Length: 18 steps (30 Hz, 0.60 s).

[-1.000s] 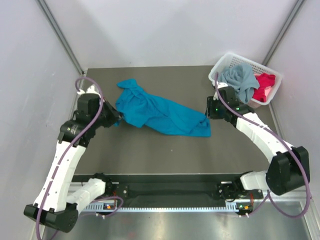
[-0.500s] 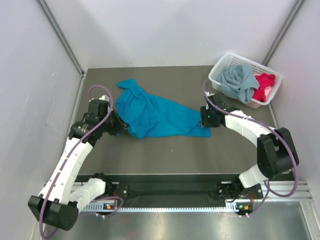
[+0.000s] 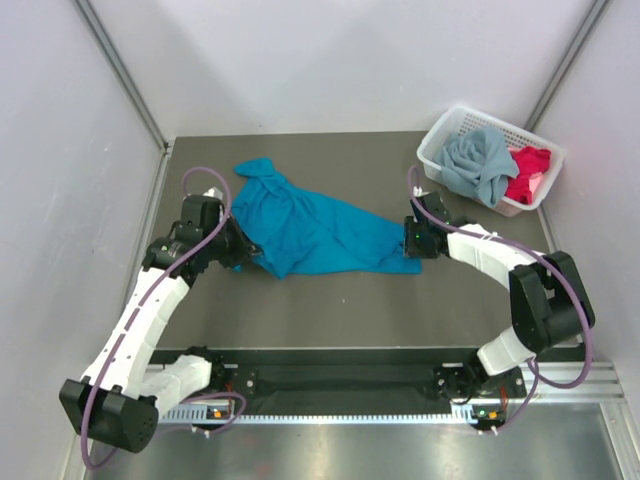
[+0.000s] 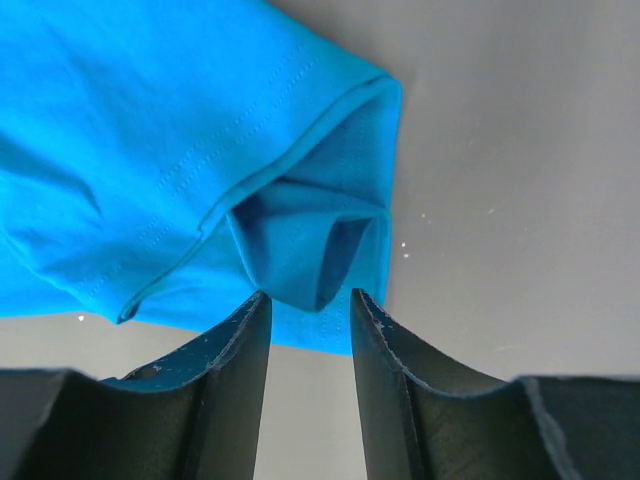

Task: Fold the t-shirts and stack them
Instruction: Flatten the tshirt out

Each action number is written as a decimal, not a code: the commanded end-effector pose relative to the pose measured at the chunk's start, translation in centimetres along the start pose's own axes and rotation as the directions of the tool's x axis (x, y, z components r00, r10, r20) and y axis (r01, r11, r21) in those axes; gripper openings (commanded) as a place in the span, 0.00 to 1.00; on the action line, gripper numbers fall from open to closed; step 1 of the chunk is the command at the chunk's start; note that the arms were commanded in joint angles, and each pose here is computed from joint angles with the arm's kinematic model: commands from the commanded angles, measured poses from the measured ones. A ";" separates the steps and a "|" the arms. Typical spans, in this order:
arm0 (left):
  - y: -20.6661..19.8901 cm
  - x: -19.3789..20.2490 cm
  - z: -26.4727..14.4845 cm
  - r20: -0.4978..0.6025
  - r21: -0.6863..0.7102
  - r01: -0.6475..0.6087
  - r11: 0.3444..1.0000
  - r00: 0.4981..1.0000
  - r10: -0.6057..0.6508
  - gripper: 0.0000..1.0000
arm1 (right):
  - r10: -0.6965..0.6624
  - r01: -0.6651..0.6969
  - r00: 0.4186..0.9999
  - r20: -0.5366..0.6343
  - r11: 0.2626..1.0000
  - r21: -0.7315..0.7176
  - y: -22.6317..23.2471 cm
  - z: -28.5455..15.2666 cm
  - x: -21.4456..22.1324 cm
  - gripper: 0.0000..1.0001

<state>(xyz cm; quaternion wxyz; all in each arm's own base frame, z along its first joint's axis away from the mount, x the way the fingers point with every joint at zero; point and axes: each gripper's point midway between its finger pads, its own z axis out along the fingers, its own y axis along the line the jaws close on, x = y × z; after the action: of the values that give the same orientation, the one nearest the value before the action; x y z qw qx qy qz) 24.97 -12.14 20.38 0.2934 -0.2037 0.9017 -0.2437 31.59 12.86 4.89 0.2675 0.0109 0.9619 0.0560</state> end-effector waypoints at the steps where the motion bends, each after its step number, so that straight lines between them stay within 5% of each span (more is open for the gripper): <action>1: -0.9 -0.9 0.0 0.028 0.039 -0.019 0.999 0.999 0.018 0.00 | 0.017 -0.015 0.996 0.085 1.000 -0.017 0.6 0.2 -2.3 0.38; 18: -0.7 -0.6 0.1 0.015 0.035 -0.023 0.999 1.000 0.022 0.00 | 0.061 -0.063 0.989 0.138 0.998 0.010 0.2 1.4 -3.2 0.32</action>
<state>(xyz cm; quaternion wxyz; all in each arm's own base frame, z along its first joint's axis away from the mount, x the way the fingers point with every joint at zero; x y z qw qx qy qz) 25.03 -12.35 20.09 0.2859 -0.2010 0.9043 -0.2452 33.38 13.16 4.86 0.3016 0.0330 0.9509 0.0605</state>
